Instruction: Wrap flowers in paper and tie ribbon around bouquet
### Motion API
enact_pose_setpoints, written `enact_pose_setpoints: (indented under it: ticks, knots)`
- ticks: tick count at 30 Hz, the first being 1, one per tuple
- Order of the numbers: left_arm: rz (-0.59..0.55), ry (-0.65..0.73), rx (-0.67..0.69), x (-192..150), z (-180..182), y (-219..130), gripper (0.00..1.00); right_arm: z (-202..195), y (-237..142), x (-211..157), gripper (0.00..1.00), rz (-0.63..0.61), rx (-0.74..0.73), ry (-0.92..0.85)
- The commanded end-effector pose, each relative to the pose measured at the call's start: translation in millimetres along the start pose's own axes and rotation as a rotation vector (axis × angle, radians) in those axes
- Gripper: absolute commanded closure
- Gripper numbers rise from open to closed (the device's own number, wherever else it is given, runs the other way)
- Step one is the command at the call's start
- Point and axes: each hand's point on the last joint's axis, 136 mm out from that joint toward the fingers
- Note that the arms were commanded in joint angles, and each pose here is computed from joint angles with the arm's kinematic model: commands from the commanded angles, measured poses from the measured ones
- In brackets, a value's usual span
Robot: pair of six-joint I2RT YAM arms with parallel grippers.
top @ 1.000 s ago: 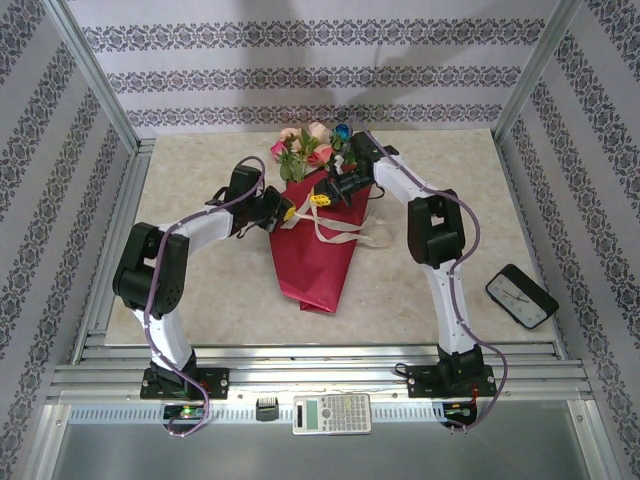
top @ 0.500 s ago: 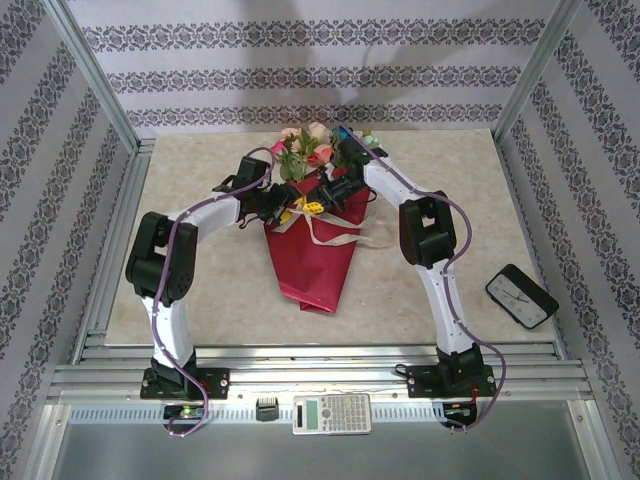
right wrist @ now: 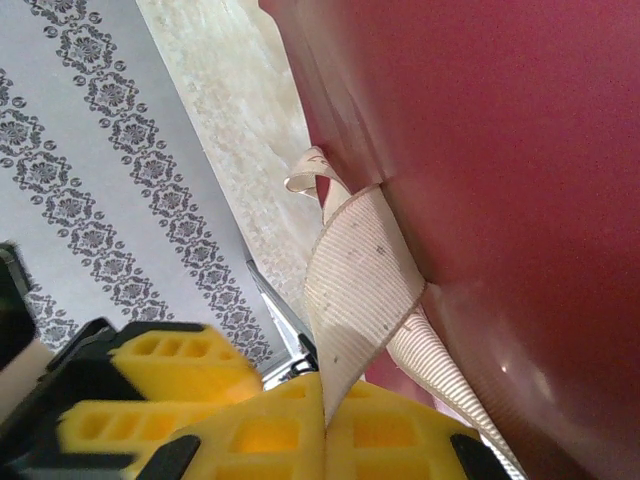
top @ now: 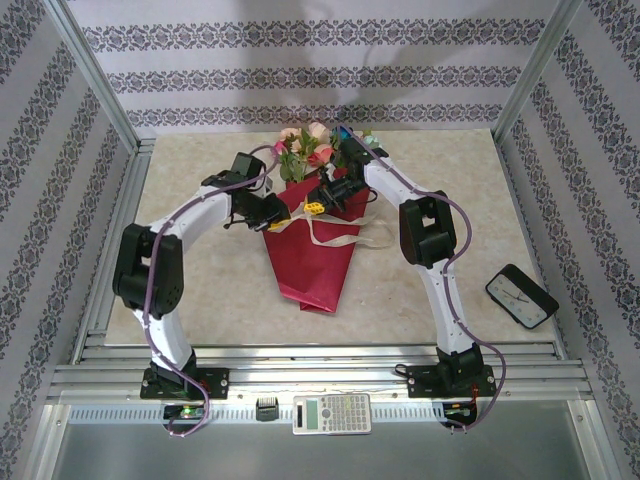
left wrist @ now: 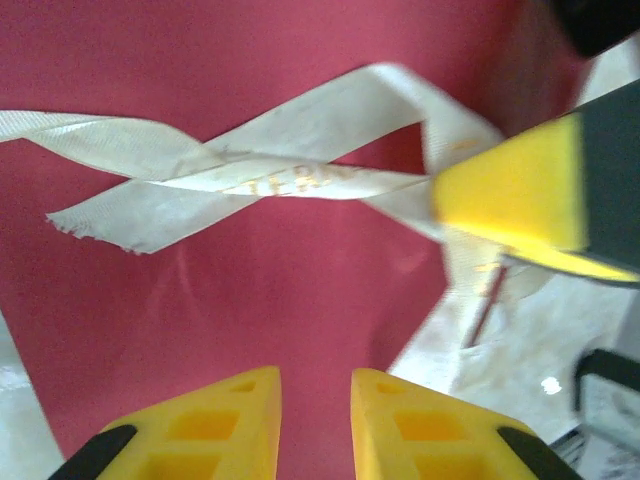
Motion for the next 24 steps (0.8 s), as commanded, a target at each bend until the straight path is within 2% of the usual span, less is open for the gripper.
enact_pose_setpoints:
  ticks: [1, 3, 7, 17, 24]
  knots:
    - [0.111, 0.147, 0.124, -15.2, 29.6, 12.5, 0.74, -4.4, 8.5, -1.3, 1.0, 0.015, -0.018, 0.0]
    - [0.103, 0.195, 0.176, -8.2, 37.3, 15.9, 0.7, -4.6, 8.3, -1.0, 1.0, 0.014, -0.019, 0.0]
    - [0.099, 0.257, 0.198, 2.4, 39.4, 24.9, 0.65, -5.4, 9.4, 0.0, 1.0, 0.012, -0.02, 0.004]
    - [0.088, 0.343, 0.268, 13.1, 45.4, 35.2, 0.48, -3.7, 9.9, 2.0, 1.0, 0.01, -0.012, 0.003]
    - [0.117, 0.34, 0.266, 13.1, 50.5, 50.6, 0.49, -2.5, 10.2, 2.3, 1.0, 0.01, -0.007, 0.003]
Point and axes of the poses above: each hand's point on the last joint's axis, 136 mm out from that joint toward the fingers, its own y axis out along the fingers, its own z axis along the line the jaws close on, x = y × z, and after that the axes turned 2 degrees about -y, right-handed
